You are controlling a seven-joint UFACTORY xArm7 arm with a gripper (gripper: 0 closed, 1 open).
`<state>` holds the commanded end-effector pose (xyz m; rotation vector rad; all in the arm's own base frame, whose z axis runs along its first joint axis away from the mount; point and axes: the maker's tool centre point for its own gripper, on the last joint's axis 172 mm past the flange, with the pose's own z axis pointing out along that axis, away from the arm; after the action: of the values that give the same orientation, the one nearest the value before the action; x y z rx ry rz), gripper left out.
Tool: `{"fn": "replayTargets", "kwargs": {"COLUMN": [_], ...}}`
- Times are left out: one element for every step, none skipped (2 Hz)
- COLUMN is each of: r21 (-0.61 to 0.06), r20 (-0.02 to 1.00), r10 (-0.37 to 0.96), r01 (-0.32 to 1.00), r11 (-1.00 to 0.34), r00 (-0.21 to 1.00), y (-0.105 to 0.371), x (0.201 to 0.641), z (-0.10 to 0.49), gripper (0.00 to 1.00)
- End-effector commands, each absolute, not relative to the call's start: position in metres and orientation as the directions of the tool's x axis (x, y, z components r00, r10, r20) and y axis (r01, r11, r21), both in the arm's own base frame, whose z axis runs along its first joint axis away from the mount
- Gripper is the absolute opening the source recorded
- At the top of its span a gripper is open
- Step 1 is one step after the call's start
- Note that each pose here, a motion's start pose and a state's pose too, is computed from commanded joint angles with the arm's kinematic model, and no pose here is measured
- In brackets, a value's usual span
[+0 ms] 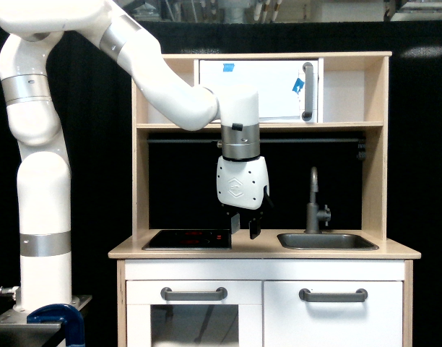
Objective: Open the oven door
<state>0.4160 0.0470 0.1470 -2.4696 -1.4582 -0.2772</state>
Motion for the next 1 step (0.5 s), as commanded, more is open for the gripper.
{"fn": "replayTargets", "kwargs": {"r21": [-0.151], "r20": [0.407], "r10": [0.861], "r01": [0.952], "r11": [-0.266], "r00": [0.305], "y": [0.056], "x": [0.468], "z": [0.157], "gripper": [1.0]}}
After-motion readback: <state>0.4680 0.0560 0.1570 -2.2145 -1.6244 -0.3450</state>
